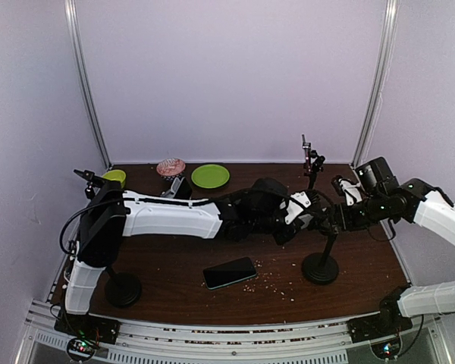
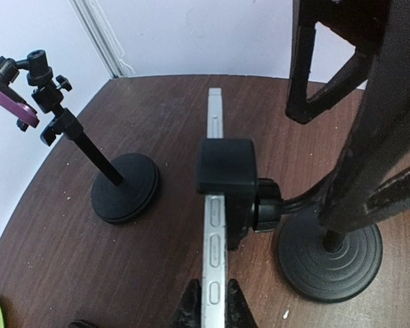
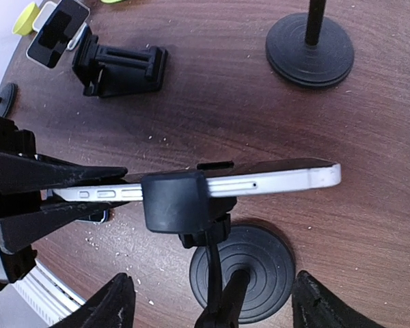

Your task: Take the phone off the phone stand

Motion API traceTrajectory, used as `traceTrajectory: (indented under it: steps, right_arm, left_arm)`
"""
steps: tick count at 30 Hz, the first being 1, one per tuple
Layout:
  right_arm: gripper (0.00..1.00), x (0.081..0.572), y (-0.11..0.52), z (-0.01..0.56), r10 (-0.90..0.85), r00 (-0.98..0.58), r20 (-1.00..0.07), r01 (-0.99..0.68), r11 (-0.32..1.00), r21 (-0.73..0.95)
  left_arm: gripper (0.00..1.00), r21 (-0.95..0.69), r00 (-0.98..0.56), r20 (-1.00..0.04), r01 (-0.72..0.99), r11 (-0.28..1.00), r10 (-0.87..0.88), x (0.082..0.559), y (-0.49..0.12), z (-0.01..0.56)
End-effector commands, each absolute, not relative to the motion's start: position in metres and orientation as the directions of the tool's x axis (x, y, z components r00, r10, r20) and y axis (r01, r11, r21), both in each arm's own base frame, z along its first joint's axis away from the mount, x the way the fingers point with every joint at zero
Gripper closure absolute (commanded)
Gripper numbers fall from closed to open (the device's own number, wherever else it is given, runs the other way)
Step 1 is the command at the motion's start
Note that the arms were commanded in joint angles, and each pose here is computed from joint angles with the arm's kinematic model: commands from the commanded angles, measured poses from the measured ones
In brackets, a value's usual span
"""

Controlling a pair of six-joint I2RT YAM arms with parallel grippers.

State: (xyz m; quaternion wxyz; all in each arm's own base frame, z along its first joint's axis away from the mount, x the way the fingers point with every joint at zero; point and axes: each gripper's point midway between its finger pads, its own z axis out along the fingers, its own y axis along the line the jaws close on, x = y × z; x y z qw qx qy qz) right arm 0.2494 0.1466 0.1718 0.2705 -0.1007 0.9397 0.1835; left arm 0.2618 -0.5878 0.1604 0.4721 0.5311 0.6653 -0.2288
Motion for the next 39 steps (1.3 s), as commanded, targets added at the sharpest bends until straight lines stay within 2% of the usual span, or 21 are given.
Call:
traceTrajectory:
  steps: [1, 10, 18, 25, 32, 39]
  right_arm:
    - [0.22, 0.250, 0.154, 0.168, -0.113, -0.831, -0.545, -0.306, 0.911, 0.277]
    - [0.25, 0.257, 0.173, 0.160, -0.140, -0.827, -0.545, -0.338, 0.898, 0.282]
    - [0.32, 0.262, 0.185, 0.150, -0.152, -0.824, -0.546, -0.347, 0.897, 0.274]
    - [0.50, 0.264, 0.183, 0.144, -0.142, -0.822, -0.552, -0.334, 0.905, 0.264]
    - [0.57, 0.263, 0.181, 0.136, -0.133, -0.832, -0.538, -0.316, 0.911, 0.264]
    - [0.73, 0.259, 0.182, 0.143, -0.120, -0.841, -0.527, -0.303, 0.912, 0.275]
  left_arm:
    - [1.00, 0.128, 0.003, -0.936, 0.935, 0.332, 0.353, 0.250, -0.591, 0.232]
    - [1.00, 0.081, -0.033, -0.937, 0.948, 0.307, 0.348, 0.240, -0.587, 0.241]
    - [1.00, 0.080, -0.019, -0.939, 0.958, 0.275, 0.342, 0.227, -0.588, 0.250]
    - [1.00, 0.069, -0.017, -0.942, 0.967, 0.244, 0.336, 0.216, -0.587, 0.255]
    - [1.00, 0.074, -0.006, -0.941, 0.972, 0.224, 0.339, 0.206, -0.589, 0.256]
    - [1.00, 0.076, -0.008, -0.940, 0.970, 0.233, 0.341, 0.203, -0.588, 0.257]
